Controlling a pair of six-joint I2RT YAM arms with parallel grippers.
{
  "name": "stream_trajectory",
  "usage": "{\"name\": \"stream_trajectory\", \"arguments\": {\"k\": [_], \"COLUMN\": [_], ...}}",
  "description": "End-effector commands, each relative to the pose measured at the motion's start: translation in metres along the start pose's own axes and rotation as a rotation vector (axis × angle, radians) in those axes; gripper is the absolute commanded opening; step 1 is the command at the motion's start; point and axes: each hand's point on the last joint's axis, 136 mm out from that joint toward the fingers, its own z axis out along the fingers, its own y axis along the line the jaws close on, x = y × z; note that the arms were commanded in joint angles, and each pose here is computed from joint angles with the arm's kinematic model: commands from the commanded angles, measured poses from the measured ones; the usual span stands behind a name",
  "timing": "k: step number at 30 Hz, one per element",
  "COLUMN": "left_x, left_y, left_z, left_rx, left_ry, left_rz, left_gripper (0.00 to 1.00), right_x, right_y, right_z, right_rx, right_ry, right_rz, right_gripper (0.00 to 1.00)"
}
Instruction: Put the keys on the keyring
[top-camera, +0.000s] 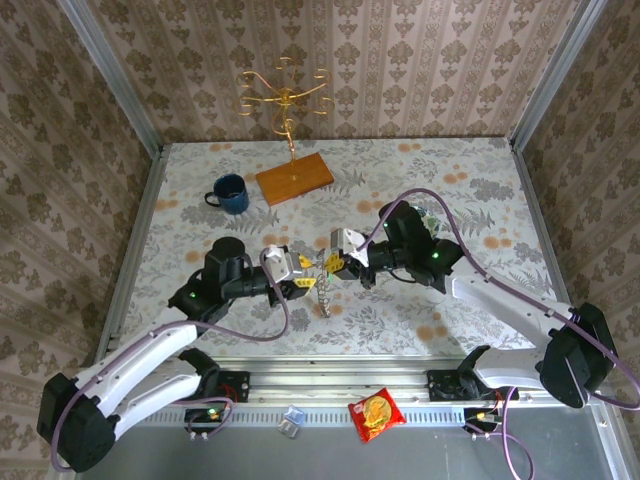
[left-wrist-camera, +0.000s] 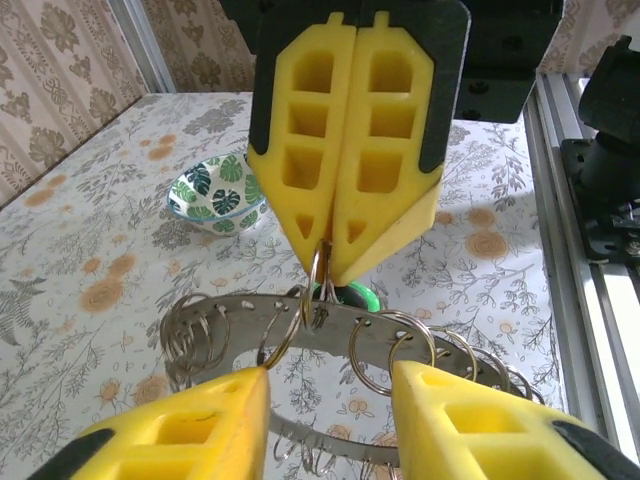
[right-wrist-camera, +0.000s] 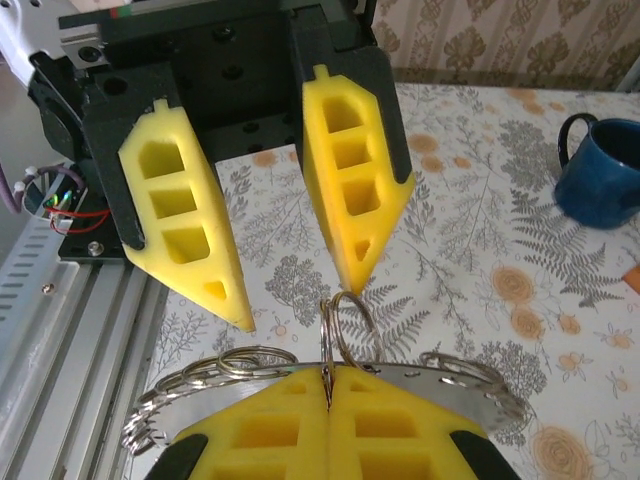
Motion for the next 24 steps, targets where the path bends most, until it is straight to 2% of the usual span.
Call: {"name": "stream_trajectory", "arguments": {"k": [1,14,22,24], "left_x": [-0.020,-0.021,-0.025,-0.027], "left_y": [0.000,0.002,0.001,0.001], "left_z": [-0.002,0.004,0.004,0.003], "left_rx": [0.026,0.047,0.053,0.058], "left_ry": [-0.049,-0.047,-0.052,-0.053], "left_rz": [0.046,0.035,0.043,0.046], "left_gripper": [0.32,0.28,0.19,0.13], "right_x": [-0.009,-0.013,-0.009,-0.007], "right_y": [-0.003,0.002,0.005,0.006], "right_z": [-0.001,0.005,0.009,0.011], "right_rx": [0.014,0.003,-0.006,-0.010], "right_ry": [0.016,0.059,0.105,0.116], "right_rz": [-0.047,-0.086,-0.108,-0.109], "right_gripper": [0.00,0.00,0.00,0.00]}}
